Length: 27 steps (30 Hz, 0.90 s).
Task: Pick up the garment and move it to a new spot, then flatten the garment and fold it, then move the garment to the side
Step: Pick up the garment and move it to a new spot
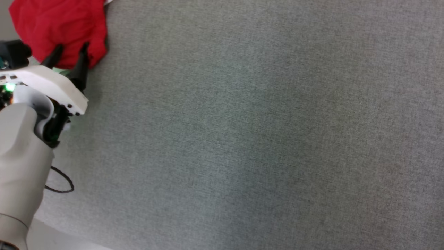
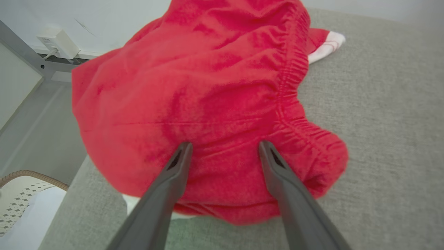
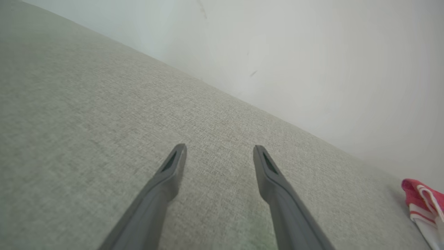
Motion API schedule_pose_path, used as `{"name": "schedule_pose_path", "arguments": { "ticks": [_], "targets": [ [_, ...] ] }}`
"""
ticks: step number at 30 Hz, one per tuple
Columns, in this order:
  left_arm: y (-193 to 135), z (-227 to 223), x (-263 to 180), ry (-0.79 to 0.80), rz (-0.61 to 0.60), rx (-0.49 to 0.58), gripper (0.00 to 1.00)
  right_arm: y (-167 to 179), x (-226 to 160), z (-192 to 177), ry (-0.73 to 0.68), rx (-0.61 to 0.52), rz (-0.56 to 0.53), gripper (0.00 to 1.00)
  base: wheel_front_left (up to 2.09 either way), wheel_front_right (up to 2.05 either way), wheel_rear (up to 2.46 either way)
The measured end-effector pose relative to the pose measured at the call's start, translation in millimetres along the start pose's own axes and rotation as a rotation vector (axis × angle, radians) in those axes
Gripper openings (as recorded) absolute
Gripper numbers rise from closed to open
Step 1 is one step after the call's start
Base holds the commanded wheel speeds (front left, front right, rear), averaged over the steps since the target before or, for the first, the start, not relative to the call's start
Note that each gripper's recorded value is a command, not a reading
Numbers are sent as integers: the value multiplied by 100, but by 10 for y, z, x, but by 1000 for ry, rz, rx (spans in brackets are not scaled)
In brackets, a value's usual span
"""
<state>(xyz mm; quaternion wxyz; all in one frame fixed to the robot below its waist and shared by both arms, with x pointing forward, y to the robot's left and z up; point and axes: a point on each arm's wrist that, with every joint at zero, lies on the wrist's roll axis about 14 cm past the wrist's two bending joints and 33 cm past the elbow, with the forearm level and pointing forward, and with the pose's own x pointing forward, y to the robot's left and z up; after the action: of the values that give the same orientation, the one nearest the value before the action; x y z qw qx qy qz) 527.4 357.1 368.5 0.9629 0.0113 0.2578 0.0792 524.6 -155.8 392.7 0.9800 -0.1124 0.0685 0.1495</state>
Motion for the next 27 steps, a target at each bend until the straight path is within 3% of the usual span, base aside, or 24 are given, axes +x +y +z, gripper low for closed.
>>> {"name": "schedule_pose_path", "arguments": {
  "ticks": [4,5,6,7,10,16,27],
  "targets": [
    [-13,-51,76,25,4,18,100,-59,-35,-7,13,-9,-11,100,0,0,0],
    [-16,-71,83,36,6,12,90,-70,-44,-6,14,-11,-13,100,0,0,0],
    [-29,-84,89,46,3,9,42,-78,-54,-10,16,-12,-15,100,0,0,0],
    [-54,-89,93,54,-3,9,0,-86,-62,-11,18,-13,-17,100,0,0,0],
    [-83,-70,70,59,-14,3,0,-90,-95,-10,24,-7,-23,100,0,0,0],
    [-210,343,-73,-86,-68,-82,0,7,-163,68,4,35,-20,100,0,0,0],
    [-404,1444,-802,-381,-228,11,0,142,-485,418,-96,142,-61,100,0,0,0]
  ]
}}
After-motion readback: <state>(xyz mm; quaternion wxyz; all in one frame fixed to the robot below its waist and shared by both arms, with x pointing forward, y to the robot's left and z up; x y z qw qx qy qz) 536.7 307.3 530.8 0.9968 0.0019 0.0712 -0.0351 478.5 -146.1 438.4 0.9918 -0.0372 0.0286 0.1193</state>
